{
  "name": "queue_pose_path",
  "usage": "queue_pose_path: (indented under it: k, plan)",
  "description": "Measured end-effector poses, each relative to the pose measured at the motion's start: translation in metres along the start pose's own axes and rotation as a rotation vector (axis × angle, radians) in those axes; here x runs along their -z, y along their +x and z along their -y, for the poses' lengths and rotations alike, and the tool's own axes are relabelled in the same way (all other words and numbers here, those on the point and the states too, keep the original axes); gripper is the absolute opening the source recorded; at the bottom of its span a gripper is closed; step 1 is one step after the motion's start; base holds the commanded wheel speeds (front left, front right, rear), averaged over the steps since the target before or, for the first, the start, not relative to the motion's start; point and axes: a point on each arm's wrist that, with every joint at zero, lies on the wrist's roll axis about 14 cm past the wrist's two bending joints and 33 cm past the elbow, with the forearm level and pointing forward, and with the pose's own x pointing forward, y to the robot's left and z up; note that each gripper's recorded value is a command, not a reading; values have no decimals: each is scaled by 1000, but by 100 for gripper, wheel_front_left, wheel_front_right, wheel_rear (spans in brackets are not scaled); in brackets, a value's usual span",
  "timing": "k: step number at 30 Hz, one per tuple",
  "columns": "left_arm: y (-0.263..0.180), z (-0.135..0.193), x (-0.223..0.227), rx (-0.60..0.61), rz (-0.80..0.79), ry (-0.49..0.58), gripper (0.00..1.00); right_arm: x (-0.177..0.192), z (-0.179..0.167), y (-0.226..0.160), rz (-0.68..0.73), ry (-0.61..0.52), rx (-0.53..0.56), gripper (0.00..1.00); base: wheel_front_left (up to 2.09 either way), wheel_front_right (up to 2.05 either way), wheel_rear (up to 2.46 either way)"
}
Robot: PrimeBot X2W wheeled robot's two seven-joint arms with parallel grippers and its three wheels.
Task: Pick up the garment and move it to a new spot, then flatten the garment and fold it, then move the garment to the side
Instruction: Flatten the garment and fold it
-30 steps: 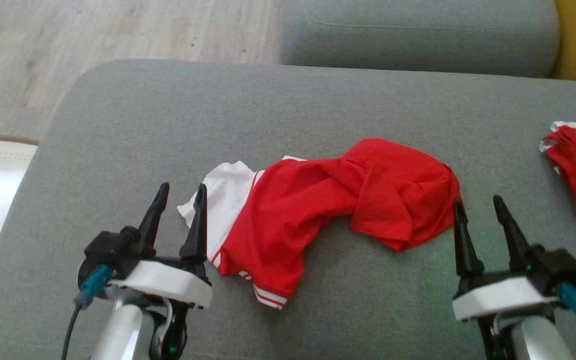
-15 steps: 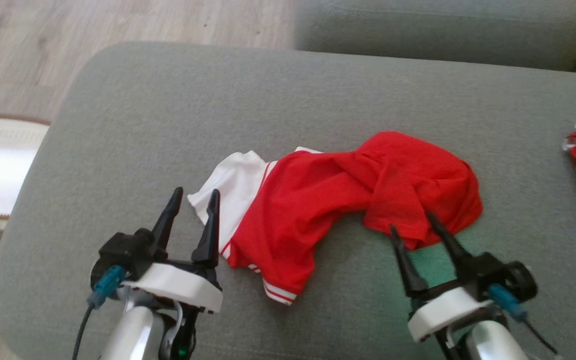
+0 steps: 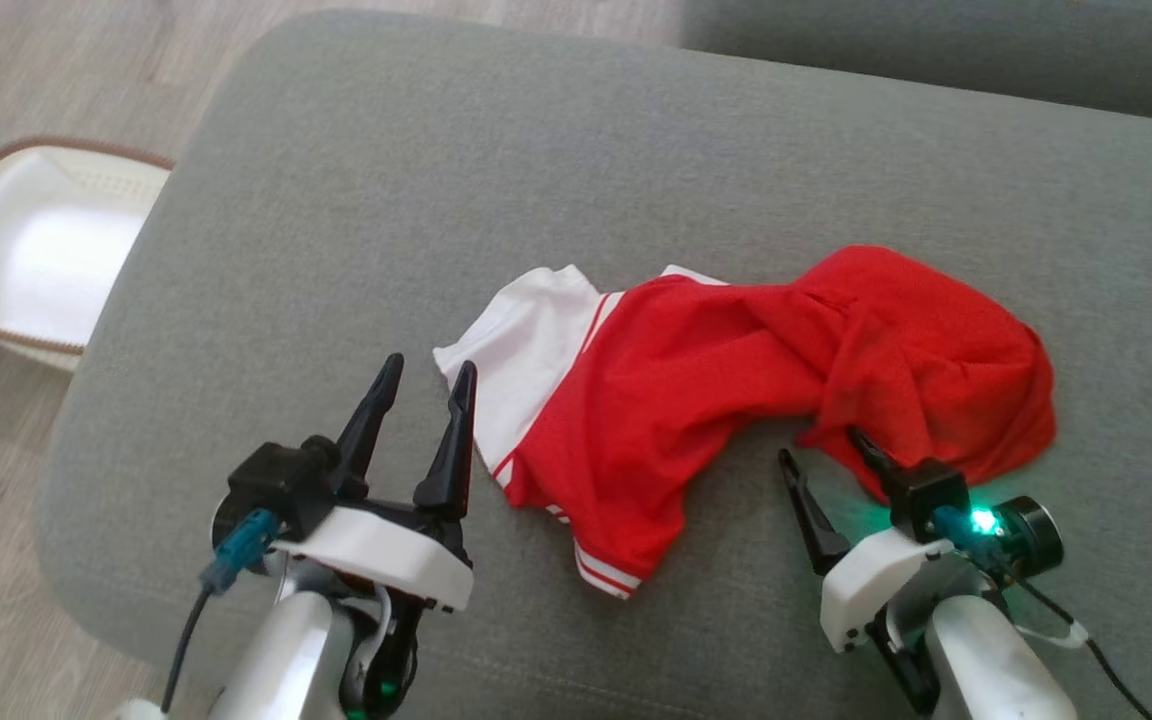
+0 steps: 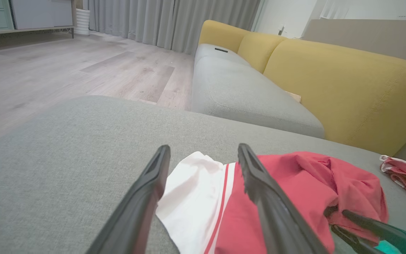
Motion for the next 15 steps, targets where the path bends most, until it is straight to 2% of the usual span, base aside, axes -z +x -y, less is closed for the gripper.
queue_pose_path:
  k: [10, 11, 12, 13, 15]
  plan:
    - [2, -8, -2, -29, 3, 1, 100, 9, 3, 13, -36, 6, -5, 100, 0, 0, 0]
    - [2, -8, -1, -28, 1, 0, 100, 8, 6, 14, -29, 12, 2, 88, 0, 0, 0]
    - [2, -7, -1, -27, 1, 0, 100, 9, 7, 14, -29, 15, 5, 25, 0, 0, 0]
    - [3, -7, -1, -25, 0, 0, 100, 10, 8, 14, -31, 19, 7, 0, 0, 0, 0]
    - [3, -6, -1, -21, 0, 0, 100, 10, 10, 14, -28, 21, 11, 0, 0, 0, 0]
